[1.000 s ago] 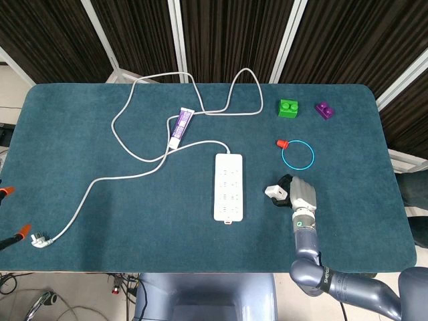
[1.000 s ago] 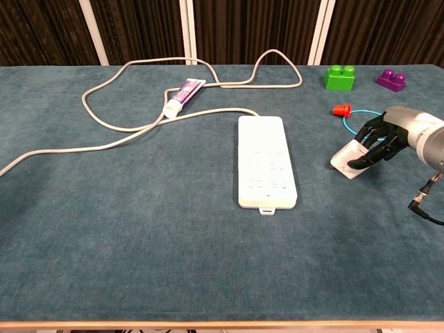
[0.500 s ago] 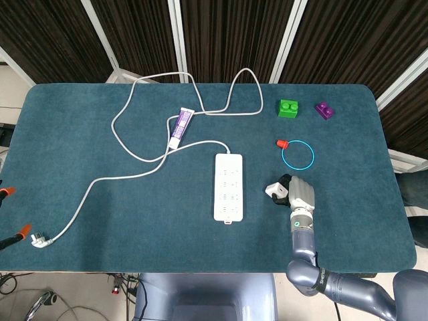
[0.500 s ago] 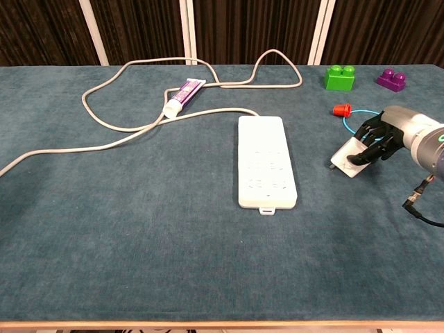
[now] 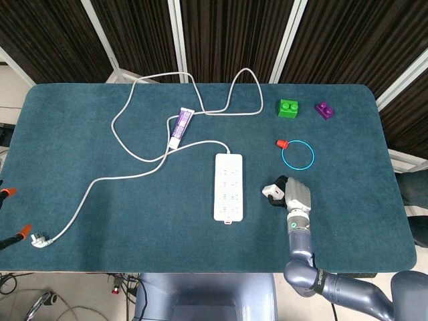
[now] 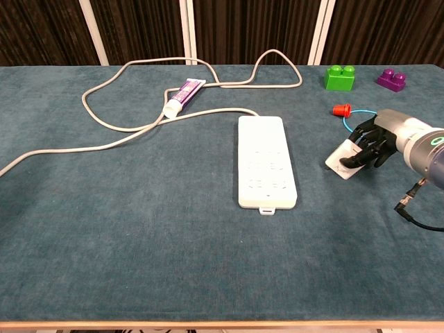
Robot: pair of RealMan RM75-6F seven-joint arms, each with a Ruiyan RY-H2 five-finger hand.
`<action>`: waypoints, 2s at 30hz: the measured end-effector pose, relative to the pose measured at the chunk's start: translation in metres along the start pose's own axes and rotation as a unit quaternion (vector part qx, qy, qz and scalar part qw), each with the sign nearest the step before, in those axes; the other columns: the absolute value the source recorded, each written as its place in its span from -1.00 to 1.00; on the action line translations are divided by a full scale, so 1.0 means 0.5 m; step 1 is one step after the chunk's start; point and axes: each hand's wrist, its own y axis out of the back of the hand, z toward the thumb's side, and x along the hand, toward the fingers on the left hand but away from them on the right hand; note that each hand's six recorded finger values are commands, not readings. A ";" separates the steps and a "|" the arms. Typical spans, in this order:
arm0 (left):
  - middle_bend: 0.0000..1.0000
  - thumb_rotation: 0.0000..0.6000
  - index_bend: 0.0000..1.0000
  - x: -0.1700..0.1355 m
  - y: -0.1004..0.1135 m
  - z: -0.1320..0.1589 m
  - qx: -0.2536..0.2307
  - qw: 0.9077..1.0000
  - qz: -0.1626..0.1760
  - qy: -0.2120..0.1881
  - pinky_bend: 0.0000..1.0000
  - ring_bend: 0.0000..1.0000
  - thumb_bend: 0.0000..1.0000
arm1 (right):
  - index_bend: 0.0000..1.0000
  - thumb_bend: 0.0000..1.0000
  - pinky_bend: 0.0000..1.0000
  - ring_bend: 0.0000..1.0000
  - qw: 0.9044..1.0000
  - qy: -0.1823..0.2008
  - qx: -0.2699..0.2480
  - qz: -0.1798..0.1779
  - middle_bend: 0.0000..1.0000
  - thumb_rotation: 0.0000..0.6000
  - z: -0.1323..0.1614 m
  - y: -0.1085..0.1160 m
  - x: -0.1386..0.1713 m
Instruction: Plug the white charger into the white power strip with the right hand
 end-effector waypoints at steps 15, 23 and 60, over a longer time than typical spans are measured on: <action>-0.84 1.00 -0.48 0.000 0.004 -0.004 -0.002 1.000 0.004 0.004 -0.81 -0.94 -0.74 | 0.42 -0.02 -0.07 0.25 0.997 0.070 0.003 -0.027 0.17 1.00 0.040 0.043 0.002; -0.84 1.00 -0.48 -0.002 0.003 0.001 0.001 1.000 0.004 0.001 -0.81 -0.94 -0.74 | 0.45 -0.02 -0.07 0.25 0.984 0.160 0.072 0.009 0.19 1.00 0.093 0.079 0.001; -0.84 1.00 -0.48 -0.001 0.000 0.002 0.003 1.000 0.002 0.002 -0.81 -0.94 -0.74 | 0.49 -0.02 -0.10 0.25 0.946 0.252 0.192 0.069 0.21 1.00 0.234 0.062 -0.017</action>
